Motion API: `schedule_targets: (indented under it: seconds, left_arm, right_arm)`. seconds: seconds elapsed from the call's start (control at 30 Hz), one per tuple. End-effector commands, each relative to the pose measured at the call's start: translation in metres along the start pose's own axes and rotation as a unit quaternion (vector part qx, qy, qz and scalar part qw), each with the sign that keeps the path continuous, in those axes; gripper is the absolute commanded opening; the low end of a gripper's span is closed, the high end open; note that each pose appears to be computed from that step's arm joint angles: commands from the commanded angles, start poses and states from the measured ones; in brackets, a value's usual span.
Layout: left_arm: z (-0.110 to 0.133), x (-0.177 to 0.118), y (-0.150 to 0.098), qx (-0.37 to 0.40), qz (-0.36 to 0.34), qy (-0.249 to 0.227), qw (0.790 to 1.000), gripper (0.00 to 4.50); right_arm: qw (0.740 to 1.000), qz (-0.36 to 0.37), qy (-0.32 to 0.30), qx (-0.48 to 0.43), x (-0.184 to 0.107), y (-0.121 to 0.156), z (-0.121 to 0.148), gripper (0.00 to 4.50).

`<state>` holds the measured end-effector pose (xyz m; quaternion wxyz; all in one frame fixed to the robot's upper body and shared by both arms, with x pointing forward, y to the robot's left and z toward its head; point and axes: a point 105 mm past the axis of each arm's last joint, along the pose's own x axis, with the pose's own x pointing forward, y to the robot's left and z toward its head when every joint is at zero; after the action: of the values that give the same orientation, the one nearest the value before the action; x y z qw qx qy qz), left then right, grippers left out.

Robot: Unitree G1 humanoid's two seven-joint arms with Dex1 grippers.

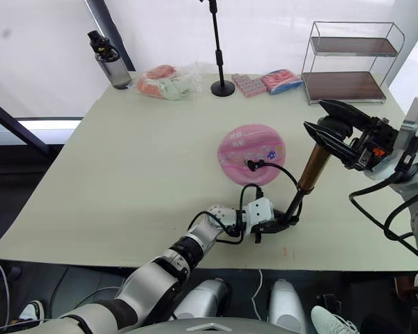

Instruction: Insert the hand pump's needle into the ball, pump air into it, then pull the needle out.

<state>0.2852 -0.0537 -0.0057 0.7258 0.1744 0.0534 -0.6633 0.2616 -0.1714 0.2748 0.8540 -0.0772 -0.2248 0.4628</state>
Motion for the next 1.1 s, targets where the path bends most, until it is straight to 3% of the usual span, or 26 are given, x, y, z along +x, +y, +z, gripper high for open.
schedule_targets:
  seconds: [0.03, 0.13, 0.33, 0.53, 0.8, 1.1]
  left_arm:
    - [-0.054, -0.011, -0.031, -0.055, -0.039, 0.093, 0.993, 1.09]
    - [-0.054, -0.011, -0.031, -0.055, -0.039, 0.093, 0.993, 1.09]
    - [-0.053, -0.010, -0.031, -0.054, -0.038, 0.093, 0.993, 1.09]
    - [-0.053, -0.010, -0.031, -0.055, -0.038, 0.093, 0.993, 1.09]
    - [-0.054, -0.010, -0.031, -0.054, -0.038, 0.094, 0.993, 1.09]
    - [-0.055, -0.011, -0.032, -0.056, -0.035, 0.094, 0.993, 1.09]
  right_arm:
    - [0.993, -0.016, -0.078, -0.086, 0.000, -0.006, 0.059, 1.91]
    - [0.993, -0.014, -0.079, -0.083, 0.001, -0.005, 0.058, 1.91]
    - [0.997, -0.018, -0.051, -0.058, -0.004, 0.005, 0.026, 1.91]
    - [0.998, -0.043, -0.028, -0.020, -0.017, 0.013, -0.015, 1.91]
    - [0.997, -0.023, 0.067, 0.016, -0.033, 0.039, -0.084, 1.91]
    - [0.991, -0.031, 0.116, 0.062, -0.036, 0.063, -0.131, 1.91]
